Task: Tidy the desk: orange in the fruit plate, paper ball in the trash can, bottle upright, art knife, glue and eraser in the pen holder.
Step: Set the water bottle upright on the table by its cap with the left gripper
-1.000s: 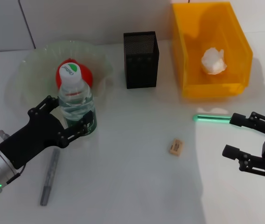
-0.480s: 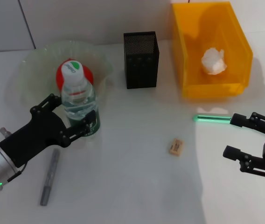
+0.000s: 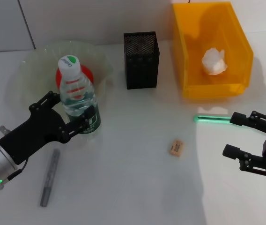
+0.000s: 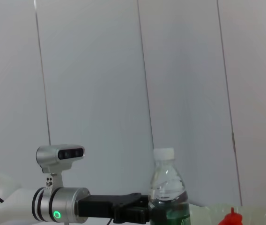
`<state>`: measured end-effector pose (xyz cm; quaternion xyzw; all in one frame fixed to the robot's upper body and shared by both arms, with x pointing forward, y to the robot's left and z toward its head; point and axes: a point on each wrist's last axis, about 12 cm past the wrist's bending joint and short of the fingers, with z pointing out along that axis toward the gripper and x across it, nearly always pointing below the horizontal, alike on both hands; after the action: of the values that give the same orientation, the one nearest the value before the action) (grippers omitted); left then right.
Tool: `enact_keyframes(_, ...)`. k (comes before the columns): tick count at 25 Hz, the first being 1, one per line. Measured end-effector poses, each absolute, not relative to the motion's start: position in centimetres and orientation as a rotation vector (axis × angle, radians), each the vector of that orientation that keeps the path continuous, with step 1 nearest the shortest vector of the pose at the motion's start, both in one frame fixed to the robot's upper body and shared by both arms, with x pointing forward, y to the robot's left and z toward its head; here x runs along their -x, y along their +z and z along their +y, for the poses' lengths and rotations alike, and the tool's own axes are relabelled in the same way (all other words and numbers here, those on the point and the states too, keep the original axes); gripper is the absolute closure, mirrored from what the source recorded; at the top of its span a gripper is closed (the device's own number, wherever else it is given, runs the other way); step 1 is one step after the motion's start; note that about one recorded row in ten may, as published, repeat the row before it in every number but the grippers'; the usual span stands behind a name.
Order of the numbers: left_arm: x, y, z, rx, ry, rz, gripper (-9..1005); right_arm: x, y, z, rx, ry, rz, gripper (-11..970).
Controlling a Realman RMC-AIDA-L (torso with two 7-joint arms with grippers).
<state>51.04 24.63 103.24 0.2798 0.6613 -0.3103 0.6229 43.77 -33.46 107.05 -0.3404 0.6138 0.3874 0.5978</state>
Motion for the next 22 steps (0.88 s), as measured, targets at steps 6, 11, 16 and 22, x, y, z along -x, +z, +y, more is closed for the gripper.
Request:
enact_keyframes(6,-51.04,103.14,24.95,-0.617,-0.688,1.520,171,-43.69,107.04,-33.45,0.787,0.900,1.422,207)
enact_keyframes(11,-51.11,103.16,25.03,-0.598,-0.703,1.530,171,-43.81,107.07,-33.38,0.787,0.901,1.420,207)
enact_keyframes(16,-50.94,103.08,24.72,-0.671,-0.638,1.486,173,-44.00,107.13,-33.28,0.789,0.902,1.416,207)
enact_keyframes(22,-51.44,103.65,24.39,-0.686,-0.701,1.482,178,-44.24,107.18,-33.17,0.790,0.902,1.412,207)
